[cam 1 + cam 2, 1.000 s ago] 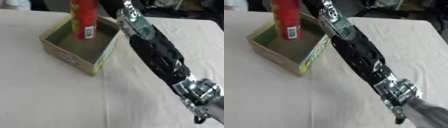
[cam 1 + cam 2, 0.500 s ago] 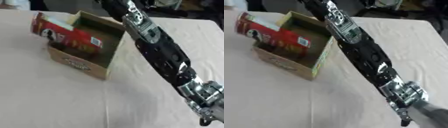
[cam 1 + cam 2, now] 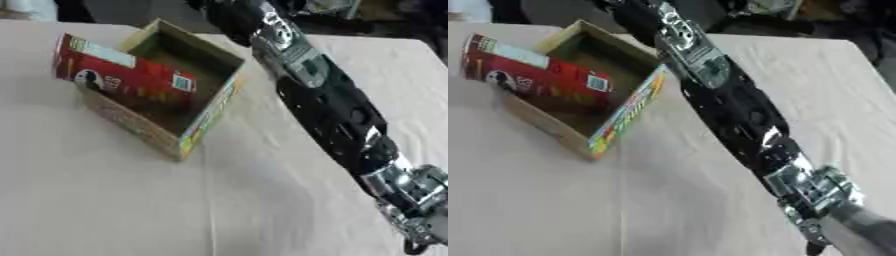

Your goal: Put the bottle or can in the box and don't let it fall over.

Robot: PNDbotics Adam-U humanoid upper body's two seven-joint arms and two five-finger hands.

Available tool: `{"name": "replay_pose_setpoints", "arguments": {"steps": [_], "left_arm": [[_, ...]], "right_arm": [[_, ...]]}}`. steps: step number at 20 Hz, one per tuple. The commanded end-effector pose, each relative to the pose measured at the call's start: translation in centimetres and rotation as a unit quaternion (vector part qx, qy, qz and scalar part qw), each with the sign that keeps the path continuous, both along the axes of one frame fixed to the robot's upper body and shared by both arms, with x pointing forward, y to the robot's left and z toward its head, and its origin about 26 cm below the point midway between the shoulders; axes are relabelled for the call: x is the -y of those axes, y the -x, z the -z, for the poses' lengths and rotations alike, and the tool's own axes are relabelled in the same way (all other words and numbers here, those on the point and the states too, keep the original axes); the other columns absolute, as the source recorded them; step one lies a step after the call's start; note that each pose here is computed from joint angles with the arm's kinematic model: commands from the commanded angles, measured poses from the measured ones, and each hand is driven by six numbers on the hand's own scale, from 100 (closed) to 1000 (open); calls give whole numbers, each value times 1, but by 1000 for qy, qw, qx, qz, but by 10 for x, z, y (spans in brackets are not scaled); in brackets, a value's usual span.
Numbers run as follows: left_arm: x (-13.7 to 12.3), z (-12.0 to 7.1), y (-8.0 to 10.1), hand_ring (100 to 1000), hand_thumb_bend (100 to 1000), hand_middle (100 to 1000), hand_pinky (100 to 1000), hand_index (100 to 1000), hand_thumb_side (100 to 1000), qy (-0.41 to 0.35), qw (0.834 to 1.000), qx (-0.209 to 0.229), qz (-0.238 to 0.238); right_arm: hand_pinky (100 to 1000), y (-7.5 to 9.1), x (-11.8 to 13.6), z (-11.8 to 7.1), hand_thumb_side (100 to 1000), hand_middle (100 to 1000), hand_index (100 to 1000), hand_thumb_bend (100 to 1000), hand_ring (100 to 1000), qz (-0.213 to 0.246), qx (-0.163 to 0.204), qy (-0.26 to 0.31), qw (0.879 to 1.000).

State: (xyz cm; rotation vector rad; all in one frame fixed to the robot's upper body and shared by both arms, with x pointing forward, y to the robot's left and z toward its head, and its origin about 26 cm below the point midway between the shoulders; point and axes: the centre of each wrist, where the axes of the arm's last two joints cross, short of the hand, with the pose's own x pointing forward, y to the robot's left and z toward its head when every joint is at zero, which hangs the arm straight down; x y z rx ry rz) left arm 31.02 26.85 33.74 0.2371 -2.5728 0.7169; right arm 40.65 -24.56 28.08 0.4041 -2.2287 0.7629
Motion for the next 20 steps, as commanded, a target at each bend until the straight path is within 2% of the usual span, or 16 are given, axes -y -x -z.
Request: {"name": "replay_pose_setpoints", "arguments": {"steps": [1,5,7,12,15,17,20], "left_arm": [[-8,-5,6,1000,282,838,794,698,904,-11,1000,11,-23],[-14,6,3,1000,251,848,797,707,870,-31,999,-16,-38],[-17,12,2,1000,232,849,796,712,853,-44,998,-29,-42],[-29,30,-3,1000,201,855,794,725,835,-94,992,-70,-45],[-34,41,-6,1000,169,857,791,738,818,-126,987,-90,-40],[-40,51,-8,1000,166,864,795,738,817,-145,983,-111,-36],[-46,62,-10,1000,187,876,804,745,831,-155,978,-133,-35]], "right_arm": [[985,29,20,-32,662,1000,1000,100,1000,3,26,-54,998],[958,87,36,-47,633,1000,1000,100,983,-10,51,-104,993],[951,105,43,-47,627,1000,1000,100,970,-15,54,-120,991],[941,116,76,-24,624,1000,1000,100,947,16,69,-126,989],[941,120,89,-1,629,1000,1000,100,949,41,56,-119,990],[947,123,96,19,613,1000,1000,100,960,59,38,-114,991],[952,127,102,39,636,1000,1000,100,989,78,22,-106,991]]}}
